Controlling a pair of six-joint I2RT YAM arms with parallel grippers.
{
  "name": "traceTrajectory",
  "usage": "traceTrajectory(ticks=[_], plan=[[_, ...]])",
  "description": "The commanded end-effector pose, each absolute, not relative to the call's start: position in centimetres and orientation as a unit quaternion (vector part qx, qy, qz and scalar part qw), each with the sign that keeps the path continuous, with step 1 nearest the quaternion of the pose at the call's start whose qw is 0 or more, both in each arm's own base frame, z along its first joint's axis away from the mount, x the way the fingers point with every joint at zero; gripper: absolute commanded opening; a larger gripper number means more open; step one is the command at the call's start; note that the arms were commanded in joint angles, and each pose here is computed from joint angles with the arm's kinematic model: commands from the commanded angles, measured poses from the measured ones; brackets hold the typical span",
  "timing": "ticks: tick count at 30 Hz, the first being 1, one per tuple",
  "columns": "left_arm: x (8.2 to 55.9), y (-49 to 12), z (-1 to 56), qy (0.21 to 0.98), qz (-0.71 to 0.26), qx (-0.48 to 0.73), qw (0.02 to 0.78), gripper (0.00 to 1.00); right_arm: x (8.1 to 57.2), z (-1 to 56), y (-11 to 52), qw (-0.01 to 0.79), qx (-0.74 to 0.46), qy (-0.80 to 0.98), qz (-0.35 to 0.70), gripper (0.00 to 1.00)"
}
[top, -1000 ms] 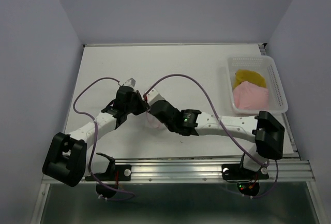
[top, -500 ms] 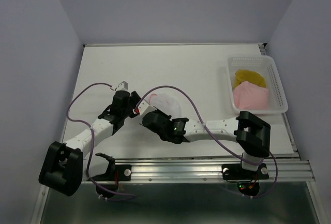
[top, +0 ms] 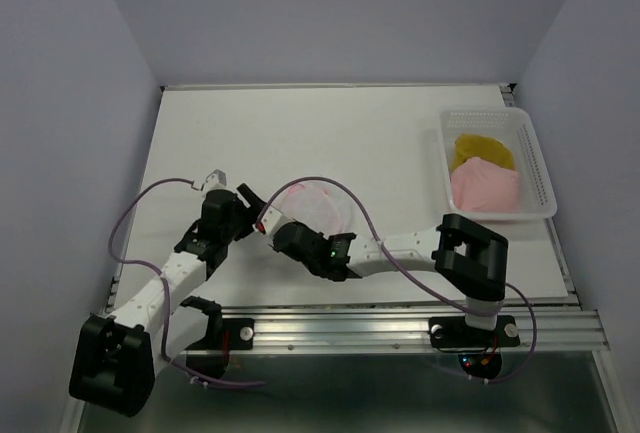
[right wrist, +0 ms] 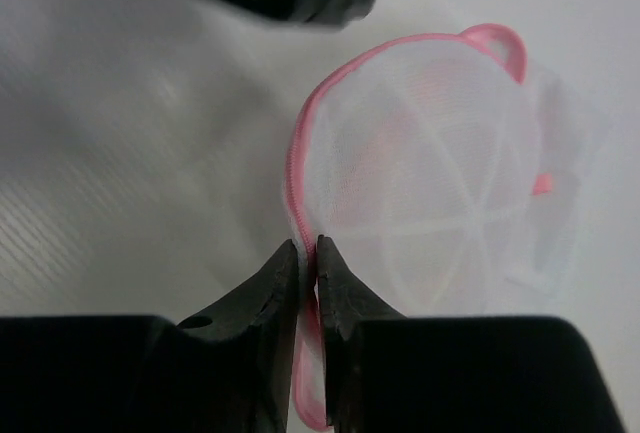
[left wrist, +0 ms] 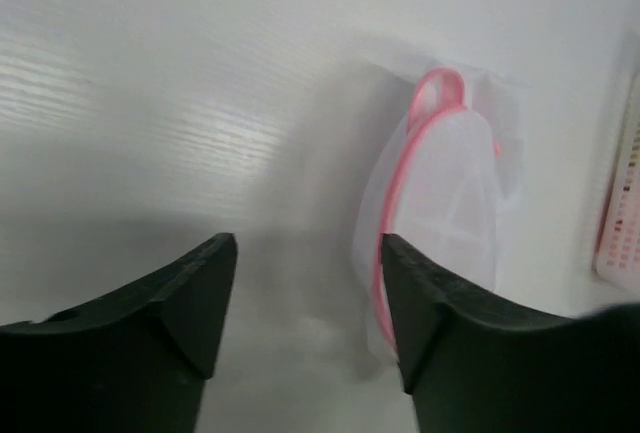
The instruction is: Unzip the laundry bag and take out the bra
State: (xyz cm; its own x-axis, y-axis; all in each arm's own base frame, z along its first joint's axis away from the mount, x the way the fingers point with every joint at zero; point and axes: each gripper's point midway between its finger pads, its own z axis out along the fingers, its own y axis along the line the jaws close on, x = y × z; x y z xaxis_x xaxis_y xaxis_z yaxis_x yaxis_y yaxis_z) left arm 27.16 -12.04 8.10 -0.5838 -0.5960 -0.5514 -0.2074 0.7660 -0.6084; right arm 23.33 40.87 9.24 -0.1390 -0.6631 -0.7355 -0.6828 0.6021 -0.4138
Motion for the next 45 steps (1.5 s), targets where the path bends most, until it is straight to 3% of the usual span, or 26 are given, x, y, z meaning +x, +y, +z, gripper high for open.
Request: traceTrajectory(ticks=[1,3,6,9,13,15,23,26,31,37,45], plan=[[27.6,-9.0,9.3,0.844,-0.203,-0.26,0.424,0.83,23.0,6.2,41.6,0.465,-0.445,0.765,0.041,0.18],[27.8,-7.4,10.1,0.841,-0.177,-0.268,0.435,0.94,23.2,5.2,41.2,0.45,-0.433,0.779,0.054,0.2],[28.0,-5.9,11.4,0.835,-0.162,-0.274,0.449,0.99,24.1,4.7,40.5,0.443,-0.415,0.792,0.064,0.33],[28.4,-5.3,13.4,0.826,-0.163,-0.275,0.464,0.99,23.7,7.3,40.9,0.456,-0.41,0.784,0.093,0.48],[28.6,-4.3,15.2,0.822,-0.151,-0.27,0.479,0.99,23.4,11.9,41.7,0.481,-0.399,0.769,0.135,0.6],[28.7,-3.8,16.0,0.821,-0.141,-0.264,0.487,0.99,23.7,13.6,41.8,0.491,-0.391,0.766,0.136,0.72],[29.0,-1.3,20.8,0.808,-0.099,-0.244,0.528,0.99,28.5,22.7,37.1,0.54,-0.275,0.779,0.16,1.0],[28.8,-0.8,22.3,0.803,-0.089,-0.231,0.542,0.99,34.8,24.7,28.0,0.556,-0.135,0.814,0.102,1.0],[28.1,-0.2,24.9,0.783,-0.08,-0.22,0.576,0.99,36.2,29.7,15.5,0.602,0.027,0.797,0.045,1.0],[26.4,0.5,29.1,0.752,-0.072,-0.209,0.621,0.99,31.7,35.5,7.2,0.646,0.119,0.754,-0.025,1.0],[21.5,1.8,34.9,0.711,-0.047,-0.197,0.673,0.99,23.1,42.2,1.2,0.711,0.145,0.688,0.011,1.0]])
